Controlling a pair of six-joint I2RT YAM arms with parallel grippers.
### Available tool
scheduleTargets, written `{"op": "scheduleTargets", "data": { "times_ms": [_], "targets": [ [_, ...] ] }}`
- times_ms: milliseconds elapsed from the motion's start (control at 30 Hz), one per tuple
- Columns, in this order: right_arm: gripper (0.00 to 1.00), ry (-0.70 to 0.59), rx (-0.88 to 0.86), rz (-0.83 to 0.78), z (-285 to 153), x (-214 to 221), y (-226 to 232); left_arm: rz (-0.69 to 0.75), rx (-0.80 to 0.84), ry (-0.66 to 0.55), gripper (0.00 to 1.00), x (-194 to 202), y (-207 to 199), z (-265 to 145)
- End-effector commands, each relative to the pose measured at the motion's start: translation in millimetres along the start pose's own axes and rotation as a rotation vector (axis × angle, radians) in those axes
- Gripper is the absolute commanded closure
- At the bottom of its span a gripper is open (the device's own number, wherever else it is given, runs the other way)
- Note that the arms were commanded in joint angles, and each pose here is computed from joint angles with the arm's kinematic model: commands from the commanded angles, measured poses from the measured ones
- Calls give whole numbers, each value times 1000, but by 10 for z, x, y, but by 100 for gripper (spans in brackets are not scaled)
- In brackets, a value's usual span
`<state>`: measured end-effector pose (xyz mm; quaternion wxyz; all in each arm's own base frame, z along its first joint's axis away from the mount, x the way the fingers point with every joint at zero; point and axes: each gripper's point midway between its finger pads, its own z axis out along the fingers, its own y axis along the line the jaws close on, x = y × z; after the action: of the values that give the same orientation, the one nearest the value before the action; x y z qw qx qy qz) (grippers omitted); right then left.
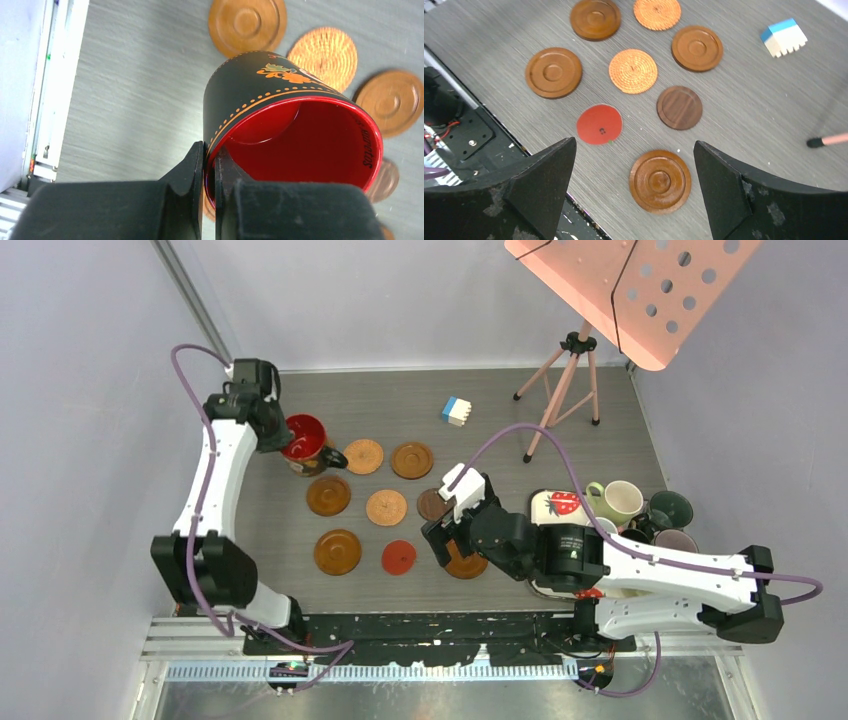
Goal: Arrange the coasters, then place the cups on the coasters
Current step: Place the cup on the coaster.
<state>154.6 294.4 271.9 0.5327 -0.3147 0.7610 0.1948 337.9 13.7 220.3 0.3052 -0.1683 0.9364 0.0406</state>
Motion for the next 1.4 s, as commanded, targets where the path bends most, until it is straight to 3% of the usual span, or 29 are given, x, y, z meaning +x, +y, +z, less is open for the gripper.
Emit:
{"op": "scheduleTargets", "data": {
  "times_ms": [0,267,600,1367],
  "targets": [
    [5,24,127,90,-38,-31,-182,-136,40,-168,100,-794,-24,52],
    [5,57,158,52,28,30,-211,-181,93,-82,100,-1089,-113,527],
    [5,63,179,31,92,-7,-265,-183,104,-12,100,-1074,-131,953],
    [5,52,185,42,108,-86,-300,-176,76,53,100,-943,-46,1251]
  ]
}}
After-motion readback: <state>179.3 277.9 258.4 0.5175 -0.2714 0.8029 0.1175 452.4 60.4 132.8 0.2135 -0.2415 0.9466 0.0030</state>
